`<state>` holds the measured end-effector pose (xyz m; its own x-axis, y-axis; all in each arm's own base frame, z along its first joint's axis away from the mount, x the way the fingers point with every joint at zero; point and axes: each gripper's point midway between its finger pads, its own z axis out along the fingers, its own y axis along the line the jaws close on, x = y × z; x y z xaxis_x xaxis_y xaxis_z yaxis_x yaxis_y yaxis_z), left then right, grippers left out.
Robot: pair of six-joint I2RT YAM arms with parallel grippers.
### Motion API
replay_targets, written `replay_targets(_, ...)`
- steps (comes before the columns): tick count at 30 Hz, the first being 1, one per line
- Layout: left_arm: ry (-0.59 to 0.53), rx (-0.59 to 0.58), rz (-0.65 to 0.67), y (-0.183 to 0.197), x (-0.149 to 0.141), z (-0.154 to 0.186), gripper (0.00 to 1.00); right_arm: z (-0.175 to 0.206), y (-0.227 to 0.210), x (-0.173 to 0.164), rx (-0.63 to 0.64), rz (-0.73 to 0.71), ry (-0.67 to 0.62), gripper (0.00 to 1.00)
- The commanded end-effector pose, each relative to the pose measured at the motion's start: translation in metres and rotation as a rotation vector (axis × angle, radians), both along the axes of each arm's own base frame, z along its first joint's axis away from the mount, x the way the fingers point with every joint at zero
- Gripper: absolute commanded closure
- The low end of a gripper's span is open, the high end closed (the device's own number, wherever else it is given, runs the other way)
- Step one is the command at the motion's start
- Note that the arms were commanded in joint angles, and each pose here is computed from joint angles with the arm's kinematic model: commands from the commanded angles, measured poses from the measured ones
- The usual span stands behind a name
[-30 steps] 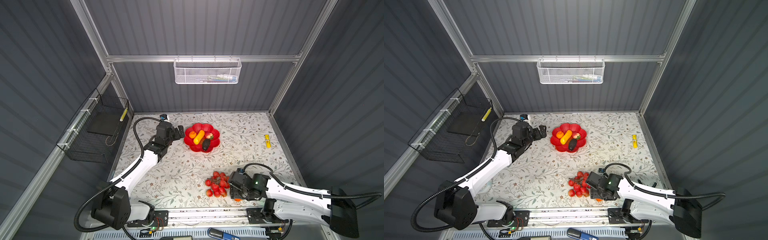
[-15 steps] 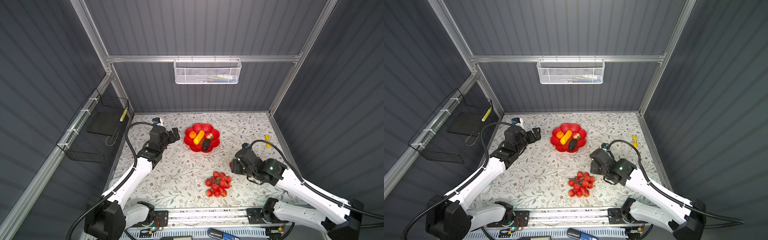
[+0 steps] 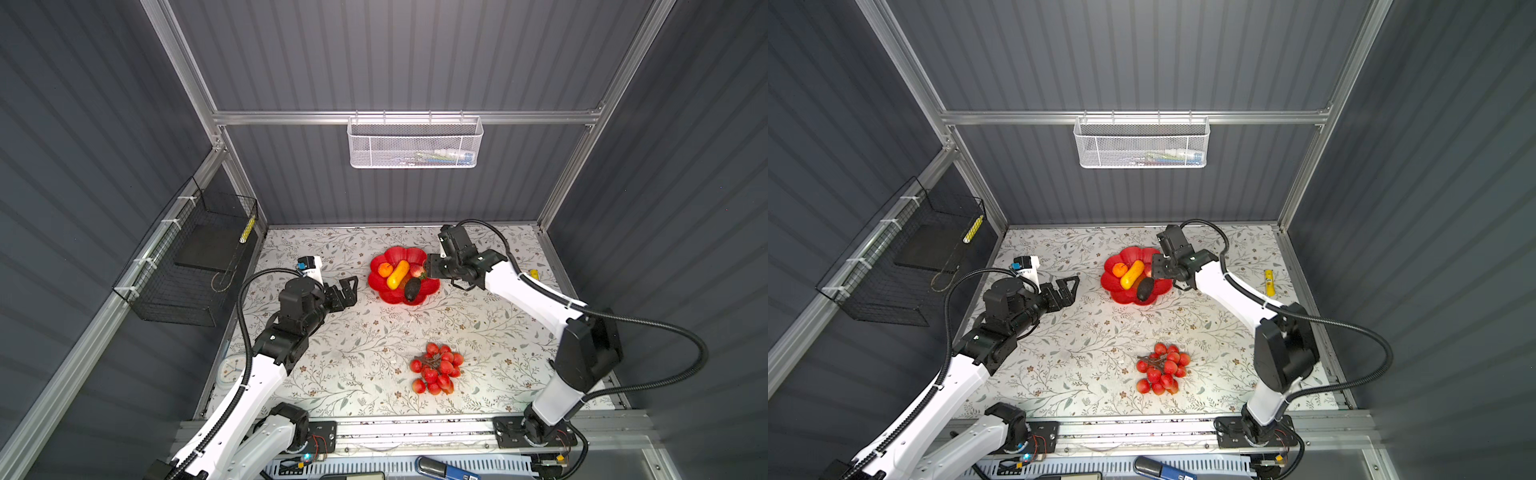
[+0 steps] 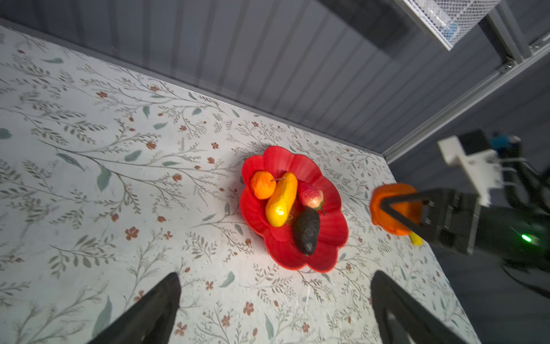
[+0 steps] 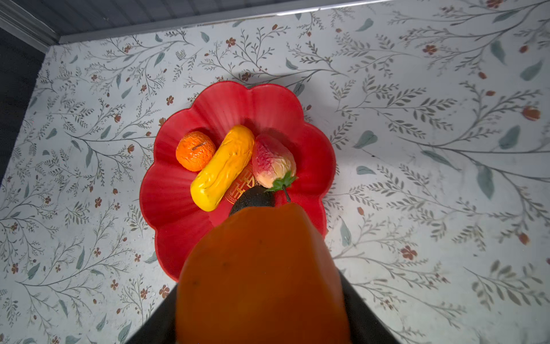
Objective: Arrange fruit in a fruit bowl
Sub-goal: Place the fruit in the fruit bowl, then pick up the fruits from the bottom-center of the table.
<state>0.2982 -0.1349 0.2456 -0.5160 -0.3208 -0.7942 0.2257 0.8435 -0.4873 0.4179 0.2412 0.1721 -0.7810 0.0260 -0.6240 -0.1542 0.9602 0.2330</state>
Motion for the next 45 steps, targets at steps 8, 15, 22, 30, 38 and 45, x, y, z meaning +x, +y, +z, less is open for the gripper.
replay_targets(8, 0.103, -0.127, -0.187, -0.030, -0.031, -0.024, 0.00, -0.040, 0.015, 0.020, 0.000, 0.027, 0.070, 0.56)
replay_targets(15, 0.172, -0.158, -0.221, -0.042, -0.039, -0.048, 0.01, -0.063, 0.009, 0.025, -0.002, -0.003, 0.109, 0.44)
replay_targets(22, 0.193, -0.083, -0.280, -0.067, -0.049, -0.061, 0.01, -0.056, 0.007, 0.036, 0.032, -0.012, 0.104, 0.27)
replay_targets(30, 0.236, -0.040, -0.375, -0.094, -0.064, -0.080, 0.01, -0.024, -0.011, 0.040, 0.072, -0.041, 0.047, 0.16)
replay_targets(38, 0.238, 0.031, -0.464, -0.124, -0.080, -0.089, 0.02, 0.006, -0.035, 0.020, 0.127, -0.071, -0.017, 0.11)
replay_targets(45, 0.272, 0.069, -0.524, -0.159, -0.103, -0.108, 0.03, 0.021, -0.070, -0.030, 0.186, -0.123, -0.100, 0.03)
